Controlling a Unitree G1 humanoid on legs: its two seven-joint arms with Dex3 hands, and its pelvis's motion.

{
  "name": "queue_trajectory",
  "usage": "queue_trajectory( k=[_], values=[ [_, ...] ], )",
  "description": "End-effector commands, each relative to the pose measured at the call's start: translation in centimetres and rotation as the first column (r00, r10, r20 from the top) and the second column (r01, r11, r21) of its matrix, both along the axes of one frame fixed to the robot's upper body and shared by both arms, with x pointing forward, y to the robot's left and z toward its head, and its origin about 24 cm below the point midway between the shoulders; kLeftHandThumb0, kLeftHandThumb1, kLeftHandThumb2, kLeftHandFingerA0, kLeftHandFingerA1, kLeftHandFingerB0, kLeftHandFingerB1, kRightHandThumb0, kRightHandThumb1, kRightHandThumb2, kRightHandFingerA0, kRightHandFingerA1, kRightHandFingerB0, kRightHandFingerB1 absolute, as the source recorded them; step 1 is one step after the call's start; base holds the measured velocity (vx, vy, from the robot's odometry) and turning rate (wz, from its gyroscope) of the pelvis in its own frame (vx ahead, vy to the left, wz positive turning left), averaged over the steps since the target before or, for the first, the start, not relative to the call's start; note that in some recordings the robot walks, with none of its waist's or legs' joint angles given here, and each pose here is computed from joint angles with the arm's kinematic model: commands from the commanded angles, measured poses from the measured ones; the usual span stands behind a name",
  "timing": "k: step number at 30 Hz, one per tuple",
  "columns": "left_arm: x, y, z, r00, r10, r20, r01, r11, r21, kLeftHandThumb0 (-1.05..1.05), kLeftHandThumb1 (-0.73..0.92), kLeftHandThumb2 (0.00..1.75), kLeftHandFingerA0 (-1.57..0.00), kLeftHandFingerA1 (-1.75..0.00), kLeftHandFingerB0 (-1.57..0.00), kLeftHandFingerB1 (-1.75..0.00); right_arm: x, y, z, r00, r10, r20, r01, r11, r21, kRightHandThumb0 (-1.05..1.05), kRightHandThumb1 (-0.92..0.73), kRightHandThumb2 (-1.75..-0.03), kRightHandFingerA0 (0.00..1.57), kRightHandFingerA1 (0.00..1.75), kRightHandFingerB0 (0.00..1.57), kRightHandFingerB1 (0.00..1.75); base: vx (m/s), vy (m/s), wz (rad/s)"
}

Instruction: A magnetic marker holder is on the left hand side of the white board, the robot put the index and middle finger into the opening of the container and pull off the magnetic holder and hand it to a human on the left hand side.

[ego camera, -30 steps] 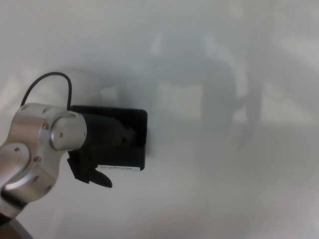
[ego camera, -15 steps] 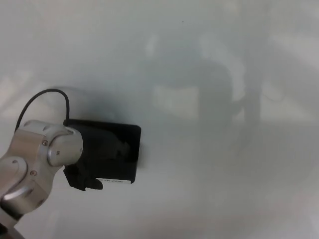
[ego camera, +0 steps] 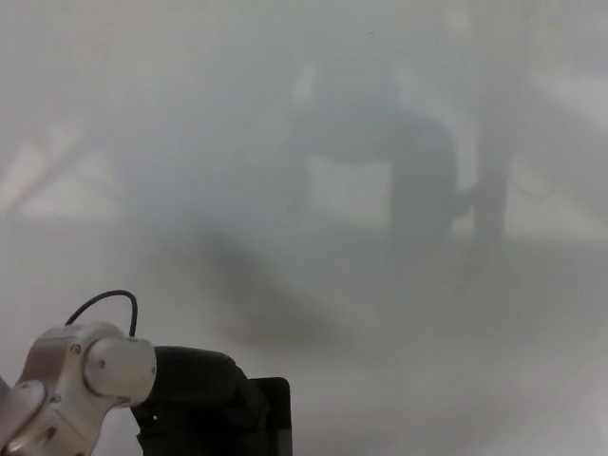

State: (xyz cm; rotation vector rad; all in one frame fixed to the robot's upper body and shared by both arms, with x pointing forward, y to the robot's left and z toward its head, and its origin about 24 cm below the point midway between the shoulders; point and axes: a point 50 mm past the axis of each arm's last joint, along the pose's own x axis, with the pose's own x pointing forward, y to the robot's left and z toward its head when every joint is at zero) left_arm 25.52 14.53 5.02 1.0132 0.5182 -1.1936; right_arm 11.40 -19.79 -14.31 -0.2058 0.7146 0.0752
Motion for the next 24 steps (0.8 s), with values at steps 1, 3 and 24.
queue_trajectory(
  k=[1, 3, 24],
  values=[
    [-1.1, 0.9, -1.5, 0.839, 0.133, -0.527, -0.337, 0.888, -0.312, -0.13, 0.65, 0.77, -0.94, -1.63, -0.75, -1.27, 0.8, -0.4, 0.3, 1.000, 0.004, 0.023, -0.004, 1.000, -0.021, -0.64, -0.64, -0.94, 0.36, 0.52, 0.13, 0.41, 0.00, 0.000, 0.00],
    [-1.4, 0.7, -1.8, 0.785, 0.105, -0.610, -0.388, 0.851, -0.353, -0.09, 0.58, 0.84, -0.90, -1.62, -0.82, -1.28, 1.1, -0.4, 0.4, 0.999, -0.003, 0.035, 0.003, 1.000, -0.007, -0.57, -0.79, -0.64, 0.43, 0.39, 0.20, 0.28, 0.00, 0.000, 0.00],
    [-5.6, -1.0, -0.9, 0.603, -0.403, -0.688, -0.735, 0.054, -0.676, -0.21, 0.66, 0.63, -0.85, -1.59, -0.92, -0.65, 2.8, -0.1, 0.9, 0.997, 0.010, 0.075, -0.009, 1.000, -0.019, -0.58, -0.78, -0.64, 0.46, 0.39, 0.22, 0.29, 0.00, 0.000, 0.00]
  ],
)
